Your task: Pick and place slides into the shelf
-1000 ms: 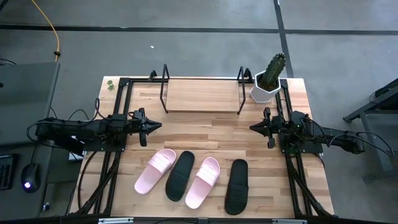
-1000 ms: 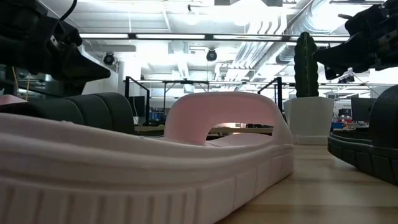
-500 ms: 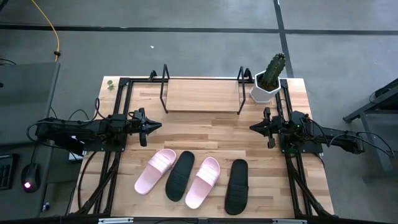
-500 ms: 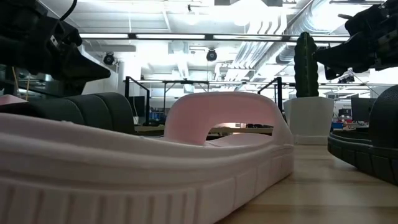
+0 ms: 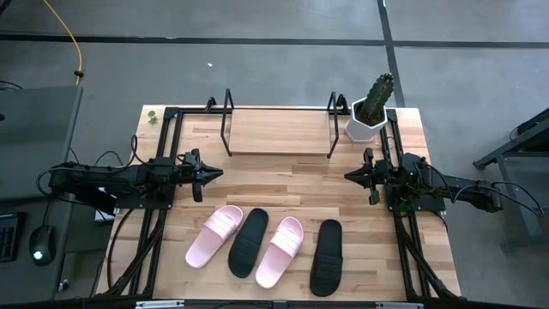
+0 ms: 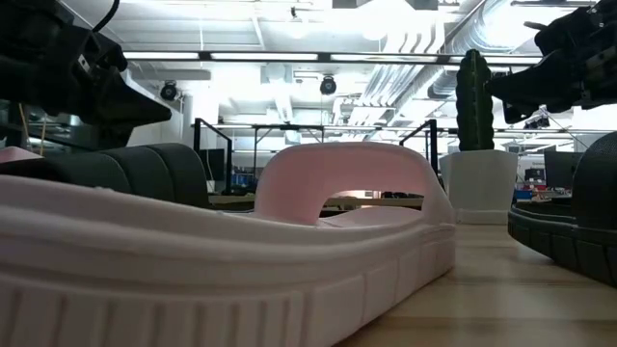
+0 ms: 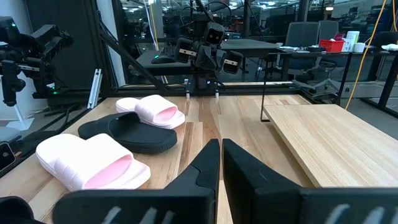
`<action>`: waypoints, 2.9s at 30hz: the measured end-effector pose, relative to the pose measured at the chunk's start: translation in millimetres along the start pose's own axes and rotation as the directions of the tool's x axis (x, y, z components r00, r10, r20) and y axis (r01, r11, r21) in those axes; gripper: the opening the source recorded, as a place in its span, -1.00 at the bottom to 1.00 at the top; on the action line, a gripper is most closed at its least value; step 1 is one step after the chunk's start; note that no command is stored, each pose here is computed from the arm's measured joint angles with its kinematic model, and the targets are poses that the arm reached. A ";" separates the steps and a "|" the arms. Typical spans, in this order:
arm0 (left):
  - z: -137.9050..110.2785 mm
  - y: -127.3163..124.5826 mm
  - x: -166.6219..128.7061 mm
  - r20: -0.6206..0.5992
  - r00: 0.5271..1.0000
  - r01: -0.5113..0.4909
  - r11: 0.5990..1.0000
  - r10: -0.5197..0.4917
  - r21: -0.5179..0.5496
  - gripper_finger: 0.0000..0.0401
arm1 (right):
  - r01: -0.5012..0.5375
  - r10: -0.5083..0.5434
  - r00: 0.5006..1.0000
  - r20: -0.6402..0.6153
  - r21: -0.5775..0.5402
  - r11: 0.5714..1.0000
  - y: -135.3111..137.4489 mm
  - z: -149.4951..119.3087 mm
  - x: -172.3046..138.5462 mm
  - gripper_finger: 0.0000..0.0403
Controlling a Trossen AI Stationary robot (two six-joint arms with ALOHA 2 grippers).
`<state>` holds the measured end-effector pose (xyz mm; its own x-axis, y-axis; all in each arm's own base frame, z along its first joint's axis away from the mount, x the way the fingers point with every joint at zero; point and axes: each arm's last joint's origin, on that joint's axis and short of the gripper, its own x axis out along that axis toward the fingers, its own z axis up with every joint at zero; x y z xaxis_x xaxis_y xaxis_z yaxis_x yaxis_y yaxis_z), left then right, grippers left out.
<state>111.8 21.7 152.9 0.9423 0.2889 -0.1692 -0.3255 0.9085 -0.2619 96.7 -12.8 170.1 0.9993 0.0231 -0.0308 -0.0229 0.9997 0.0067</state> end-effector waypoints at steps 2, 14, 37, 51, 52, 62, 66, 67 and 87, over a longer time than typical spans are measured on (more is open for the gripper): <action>0.0 0.0 0.0 0.000 1.000 -0.001 1.000 0.001 0.000 -0.91 | 0.000 0.000 1.000 0.000 0.000 1.000 0.0 0.0 0.0 -0.94; 0.0 0.0 0.0 0.000 1.000 0.000 1.000 0.000 0.000 -0.91 | 0.000 0.000 1.000 0.000 0.000 1.000 0.0 0.0 0.0 -0.94; 0.0 0.0 0.0 0.000 1.000 0.000 1.000 0.000 0.000 -0.91 | 0.000 0.000 1.000 -0.001 0.000 1.000 0.0 0.0 0.0 -0.94; -0.2 0.3 0.0 0.000 1.000 -0.008 0.966 0.008 0.257 -0.91 | 0.000 0.000 1.000 0.000 0.000 1.000 0.0 0.0 0.0 -0.94; -0.1 0.3 0.0 0.001 1.000 -0.008 0.966 0.008 0.260 -0.91 | 0.000 0.000 1.000 0.000 0.000 1.000 0.0 0.0 0.0 -0.94; 0.4 0.1 0.0 0.007 1.000 -0.008 0.966 0.006 0.258 -0.91 | 0.000 0.000 1.000 0.000 0.000 1.000 0.0 0.0 0.0 -0.94; 2.0 -0.3 0.0 0.023 1.000 -0.008 0.967 0.002 0.255 -0.91 | 0.000 0.000 1.000 0.000 0.000 1.000 0.0 0.0 0.0 -0.94; 1.9 -0.3 0.0 0.022 1.000 -0.007 0.967 0.002 0.256 -0.91 | 0.000 0.000 1.000 0.000 0.000 1.000 0.0 0.0 0.0 -0.94; 3.5 -1.8 -0.1 0.031 0.999 0.031 0.986 -0.036 0.162 -0.91 | -0.001 0.001 1.000 0.000 0.001 1.000 0.0 0.1 0.0 -0.94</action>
<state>112.6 21.1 156.7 0.9555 0.2651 -0.1296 -0.2795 0.9539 -0.1093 96.7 -12.7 170.2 0.9993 0.0237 -0.0303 -0.0235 0.9997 0.0073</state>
